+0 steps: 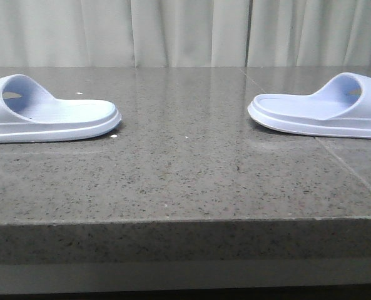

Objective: Insert blue slippers together front up

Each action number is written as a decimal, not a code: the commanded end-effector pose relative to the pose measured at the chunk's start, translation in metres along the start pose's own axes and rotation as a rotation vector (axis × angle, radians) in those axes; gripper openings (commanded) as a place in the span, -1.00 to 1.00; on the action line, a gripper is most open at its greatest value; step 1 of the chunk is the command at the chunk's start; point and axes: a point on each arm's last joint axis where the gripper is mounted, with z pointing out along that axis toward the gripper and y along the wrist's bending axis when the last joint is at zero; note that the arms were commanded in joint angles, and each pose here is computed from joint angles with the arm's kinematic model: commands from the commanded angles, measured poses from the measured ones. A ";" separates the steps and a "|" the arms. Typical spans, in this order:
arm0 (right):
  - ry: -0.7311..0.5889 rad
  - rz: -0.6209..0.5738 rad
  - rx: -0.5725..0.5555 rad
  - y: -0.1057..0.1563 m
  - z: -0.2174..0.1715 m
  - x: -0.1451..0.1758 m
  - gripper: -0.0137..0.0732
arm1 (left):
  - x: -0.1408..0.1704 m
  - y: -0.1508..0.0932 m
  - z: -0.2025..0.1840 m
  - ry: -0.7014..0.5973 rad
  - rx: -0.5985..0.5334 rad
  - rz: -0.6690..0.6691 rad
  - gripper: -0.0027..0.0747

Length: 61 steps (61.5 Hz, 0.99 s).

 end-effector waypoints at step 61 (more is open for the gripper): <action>0.479 -0.003 -0.025 0.004 0.073 -0.092 -0.84 | -0.090 -0.014 0.083 0.468 0.043 -0.030 -0.98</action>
